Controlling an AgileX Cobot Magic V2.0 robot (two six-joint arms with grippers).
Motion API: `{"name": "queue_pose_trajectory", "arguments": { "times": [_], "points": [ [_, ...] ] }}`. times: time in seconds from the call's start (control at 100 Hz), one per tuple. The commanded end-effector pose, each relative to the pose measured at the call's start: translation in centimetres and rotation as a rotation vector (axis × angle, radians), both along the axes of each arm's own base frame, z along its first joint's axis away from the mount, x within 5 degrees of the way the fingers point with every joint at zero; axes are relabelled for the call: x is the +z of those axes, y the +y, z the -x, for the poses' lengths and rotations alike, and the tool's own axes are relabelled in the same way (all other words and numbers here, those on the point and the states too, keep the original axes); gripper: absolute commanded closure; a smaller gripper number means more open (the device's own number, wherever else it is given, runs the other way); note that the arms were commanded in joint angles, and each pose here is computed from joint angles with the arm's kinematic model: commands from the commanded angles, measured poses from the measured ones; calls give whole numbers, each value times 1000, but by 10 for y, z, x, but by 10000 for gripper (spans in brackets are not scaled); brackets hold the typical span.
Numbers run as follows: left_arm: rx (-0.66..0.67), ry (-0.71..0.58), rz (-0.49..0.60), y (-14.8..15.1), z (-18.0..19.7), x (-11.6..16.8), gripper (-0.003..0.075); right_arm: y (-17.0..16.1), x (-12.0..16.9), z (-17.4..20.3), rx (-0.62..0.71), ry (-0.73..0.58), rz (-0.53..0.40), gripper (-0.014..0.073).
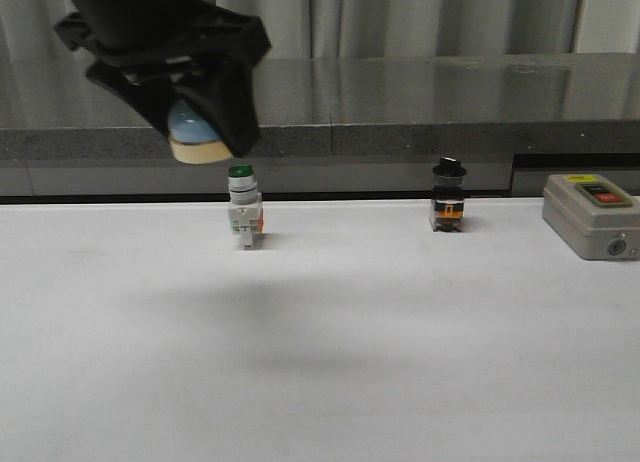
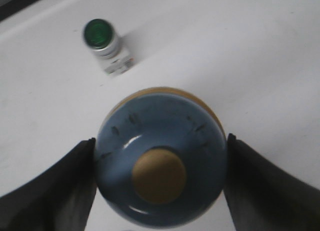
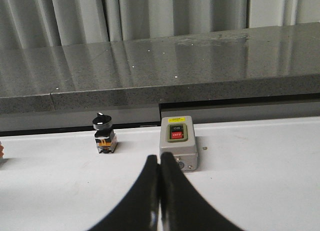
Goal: Place and press bell with both arms
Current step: 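Lift the bell with the left gripper and carry it toward table center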
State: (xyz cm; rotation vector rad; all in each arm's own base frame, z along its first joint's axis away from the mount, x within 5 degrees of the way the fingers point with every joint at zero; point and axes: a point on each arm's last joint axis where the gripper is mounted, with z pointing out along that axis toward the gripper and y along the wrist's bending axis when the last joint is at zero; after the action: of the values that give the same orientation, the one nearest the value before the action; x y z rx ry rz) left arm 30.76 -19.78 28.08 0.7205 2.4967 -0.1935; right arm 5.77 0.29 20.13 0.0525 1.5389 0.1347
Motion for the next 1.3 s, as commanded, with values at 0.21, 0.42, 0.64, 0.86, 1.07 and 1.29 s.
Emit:
{"name": "queue_pose_trajectory", "arguments": {
  "times": [0.21, 0.42, 0.64, 0.86, 1.07, 1.29],
  "points": [
    [-133, -112, 37, -62, -9, 0, 479, 0, 12, 1, -3, -82, 5, 659],
    [-150, -86, 16, -87, -28, -26, 479, 0, 12, 1, -3, -82, 5, 659],
    [-152, -31, -12, -98, -37, -59, 479, 0, 12, 1, -3, -82, 5, 659],
    [-148, 27, -46, -98, -37, -76, 479, 0, 12, 1, -3, -82, 5, 659],
    [-144, 43, -45, -98, -36, -76, 412, 0, 12, 1, -3, -82, 5, 659],
    [-178, 59, -28, -101, -34, -76, 178, 0, 12, 1, -3, -82, 5, 659]
  ]
}}
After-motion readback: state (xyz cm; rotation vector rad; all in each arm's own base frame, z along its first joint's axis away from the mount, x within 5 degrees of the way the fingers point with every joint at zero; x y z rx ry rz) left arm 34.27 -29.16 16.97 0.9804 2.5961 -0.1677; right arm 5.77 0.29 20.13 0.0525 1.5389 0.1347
